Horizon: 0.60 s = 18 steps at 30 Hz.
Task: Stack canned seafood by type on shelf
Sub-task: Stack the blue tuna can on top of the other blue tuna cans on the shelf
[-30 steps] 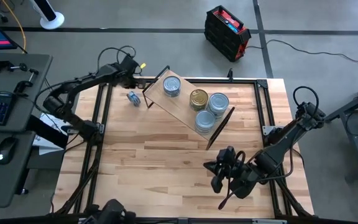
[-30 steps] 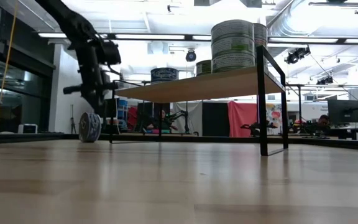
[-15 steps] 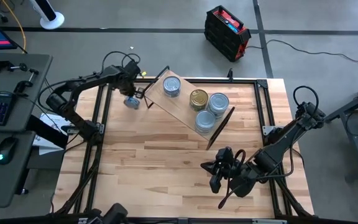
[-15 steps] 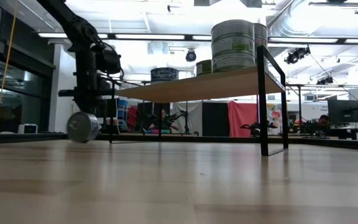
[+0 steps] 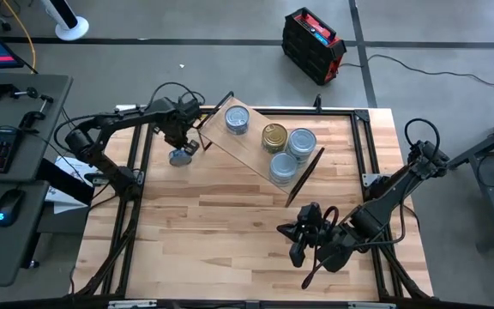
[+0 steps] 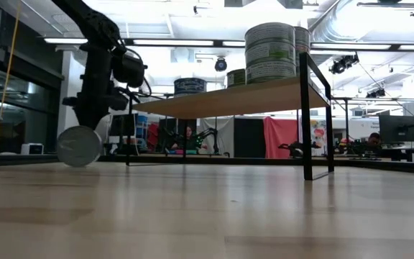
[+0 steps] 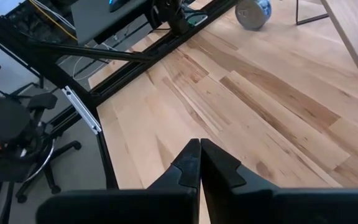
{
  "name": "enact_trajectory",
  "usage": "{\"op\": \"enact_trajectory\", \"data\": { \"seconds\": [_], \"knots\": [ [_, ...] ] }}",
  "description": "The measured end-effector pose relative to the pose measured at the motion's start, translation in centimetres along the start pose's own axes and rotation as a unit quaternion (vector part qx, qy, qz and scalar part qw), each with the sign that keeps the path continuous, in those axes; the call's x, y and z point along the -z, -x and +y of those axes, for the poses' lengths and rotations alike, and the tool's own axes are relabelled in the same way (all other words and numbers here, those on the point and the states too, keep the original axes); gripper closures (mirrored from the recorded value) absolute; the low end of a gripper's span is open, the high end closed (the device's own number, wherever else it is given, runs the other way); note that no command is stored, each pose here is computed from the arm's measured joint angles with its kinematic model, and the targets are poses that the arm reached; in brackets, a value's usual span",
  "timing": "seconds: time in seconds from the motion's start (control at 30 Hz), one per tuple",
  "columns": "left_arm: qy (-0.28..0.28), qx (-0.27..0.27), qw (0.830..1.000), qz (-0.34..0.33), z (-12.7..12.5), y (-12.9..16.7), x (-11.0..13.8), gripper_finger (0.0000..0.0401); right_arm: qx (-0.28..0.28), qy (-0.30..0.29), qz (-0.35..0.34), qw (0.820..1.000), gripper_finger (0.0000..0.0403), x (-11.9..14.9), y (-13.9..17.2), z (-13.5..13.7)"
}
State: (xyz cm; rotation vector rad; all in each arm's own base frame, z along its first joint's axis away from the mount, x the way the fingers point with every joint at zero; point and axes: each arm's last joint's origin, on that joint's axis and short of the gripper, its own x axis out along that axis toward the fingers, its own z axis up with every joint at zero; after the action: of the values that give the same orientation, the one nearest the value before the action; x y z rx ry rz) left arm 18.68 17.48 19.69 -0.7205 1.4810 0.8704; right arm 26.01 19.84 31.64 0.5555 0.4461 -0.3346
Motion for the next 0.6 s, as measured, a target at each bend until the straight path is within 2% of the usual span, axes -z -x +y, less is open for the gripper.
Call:
{"op": "enact_trajectory", "data": {
  "seconds": [0.33,0.6],
  "knots": [
    [-0.076,-0.027,0.995,0.055,-3.3,0.5,2.6,0.0401,-0.006,0.014,0.011,1.000,0.0403,0.1,0.0,0.0],
    [-0.119,-0.045,0.990,0.056,-7.1,0.9,5.2,0.0401,-0.010,0.034,0.018,0.999,0.0403,0.1,0.0,0.1]
  ]
}}
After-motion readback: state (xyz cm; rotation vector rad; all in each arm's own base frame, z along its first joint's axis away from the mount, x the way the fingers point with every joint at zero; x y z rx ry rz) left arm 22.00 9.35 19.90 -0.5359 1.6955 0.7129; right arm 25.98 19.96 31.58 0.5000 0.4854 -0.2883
